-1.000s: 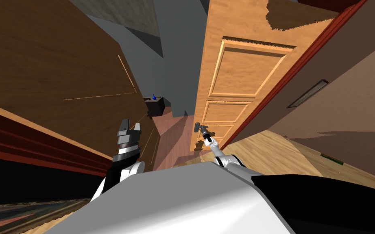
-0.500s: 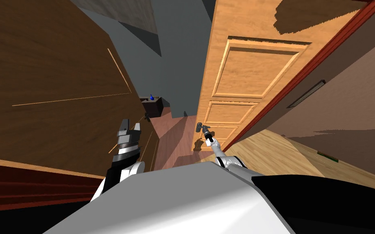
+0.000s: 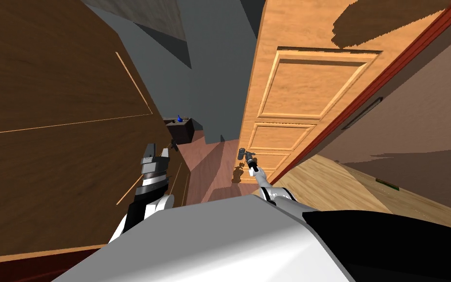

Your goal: Push the door open

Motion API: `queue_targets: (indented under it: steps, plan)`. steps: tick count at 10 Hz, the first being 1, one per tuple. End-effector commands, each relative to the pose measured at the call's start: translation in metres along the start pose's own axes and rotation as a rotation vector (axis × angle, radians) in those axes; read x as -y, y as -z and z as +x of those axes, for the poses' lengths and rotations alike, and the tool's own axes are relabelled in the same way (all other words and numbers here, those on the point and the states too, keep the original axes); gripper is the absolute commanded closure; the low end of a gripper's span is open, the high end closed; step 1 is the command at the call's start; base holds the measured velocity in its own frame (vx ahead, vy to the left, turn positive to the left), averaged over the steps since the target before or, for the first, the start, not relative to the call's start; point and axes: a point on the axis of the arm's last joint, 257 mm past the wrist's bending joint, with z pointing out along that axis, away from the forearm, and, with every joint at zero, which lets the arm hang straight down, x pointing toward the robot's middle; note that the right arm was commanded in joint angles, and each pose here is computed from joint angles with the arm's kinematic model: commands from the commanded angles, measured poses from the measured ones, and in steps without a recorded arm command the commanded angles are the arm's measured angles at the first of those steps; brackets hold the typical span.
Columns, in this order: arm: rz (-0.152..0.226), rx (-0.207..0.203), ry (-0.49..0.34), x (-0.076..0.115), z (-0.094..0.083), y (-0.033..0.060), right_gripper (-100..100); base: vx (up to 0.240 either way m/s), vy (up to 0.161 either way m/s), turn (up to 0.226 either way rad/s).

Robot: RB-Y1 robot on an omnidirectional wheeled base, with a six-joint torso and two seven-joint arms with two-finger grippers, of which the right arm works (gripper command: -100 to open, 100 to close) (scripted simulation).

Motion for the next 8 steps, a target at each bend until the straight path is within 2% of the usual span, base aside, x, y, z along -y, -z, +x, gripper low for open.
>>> queue_targets:
  steps: [1,2,3,6,7,8]
  plan:
    - [-0.014,0.018,0.008,-0.009,-0.014,0.0000,100,0.115,0.064,-0.027]
    - [-0.014,0.018,0.008,-0.009,-0.014,0.0000,100,0.044,0.012,0.012]
    - [-0.012,0.045,0.007,-0.009,-0.026,0.0017,100,0.130,0.057,-0.043]
    - [-0.011,0.073,0.007,-0.008,-0.038,0.0037,100,0.176,0.104,-0.069]
    - [-0.011,0.073,0.007,-0.008,-0.038,0.0037,100,0.107,0.062,-0.026]
    - [-0.010,0.089,0.007,-0.008,-0.046,0.0050,100,0.115,0.068,-0.032]
